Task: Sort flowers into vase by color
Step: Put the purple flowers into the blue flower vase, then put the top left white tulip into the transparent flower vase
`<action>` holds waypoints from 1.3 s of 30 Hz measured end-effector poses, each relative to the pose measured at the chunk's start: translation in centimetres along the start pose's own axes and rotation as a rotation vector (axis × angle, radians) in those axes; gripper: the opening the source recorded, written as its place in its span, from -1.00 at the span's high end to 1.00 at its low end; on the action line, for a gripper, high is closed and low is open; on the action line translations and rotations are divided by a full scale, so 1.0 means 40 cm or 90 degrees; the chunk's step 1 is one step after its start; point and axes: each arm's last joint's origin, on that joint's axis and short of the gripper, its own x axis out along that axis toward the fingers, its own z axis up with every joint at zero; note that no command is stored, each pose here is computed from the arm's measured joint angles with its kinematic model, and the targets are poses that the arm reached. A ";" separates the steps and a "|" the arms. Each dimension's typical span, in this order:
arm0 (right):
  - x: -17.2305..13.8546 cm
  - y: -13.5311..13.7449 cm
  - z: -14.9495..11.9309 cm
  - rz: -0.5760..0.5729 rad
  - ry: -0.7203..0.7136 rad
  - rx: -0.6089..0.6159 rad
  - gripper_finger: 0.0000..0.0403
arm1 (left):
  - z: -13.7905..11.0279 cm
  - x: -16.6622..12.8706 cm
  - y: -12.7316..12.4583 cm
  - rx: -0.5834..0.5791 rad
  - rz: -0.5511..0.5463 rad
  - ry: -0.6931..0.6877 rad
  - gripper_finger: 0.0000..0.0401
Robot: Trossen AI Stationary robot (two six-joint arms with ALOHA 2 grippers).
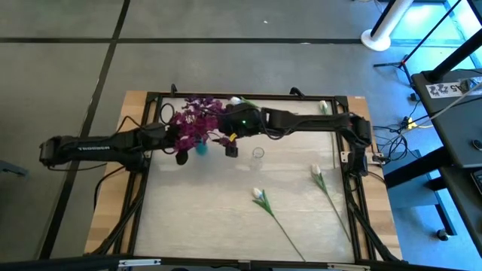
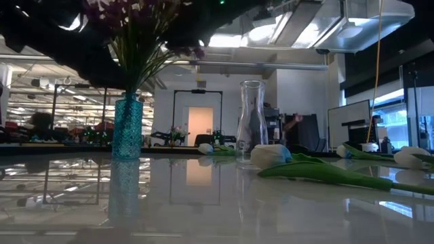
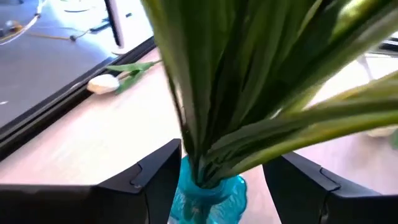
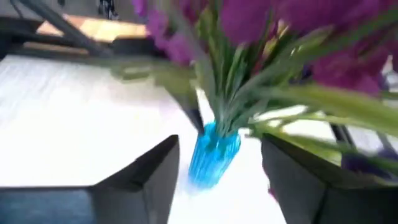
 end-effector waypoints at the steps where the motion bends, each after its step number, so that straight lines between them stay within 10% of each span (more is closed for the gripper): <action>1: -0.011 0.001 0.002 0.002 0.010 0.001 -0.20 | -0.002 0.000 -0.001 -0.003 0.008 0.005 -0.08; 25: -0.214 -0.037 -0.006 -0.080 0.208 0.032 -0.28 | 0.133 -0.132 0.002 -0.134 0.120 0.161 -0.06; 39: -0.213 -0.424 -0.266 -0.216 0.366 0.182 -0.24 | 0.178 -0.202 -0.010 -0.080 0.052 0.205 -0.06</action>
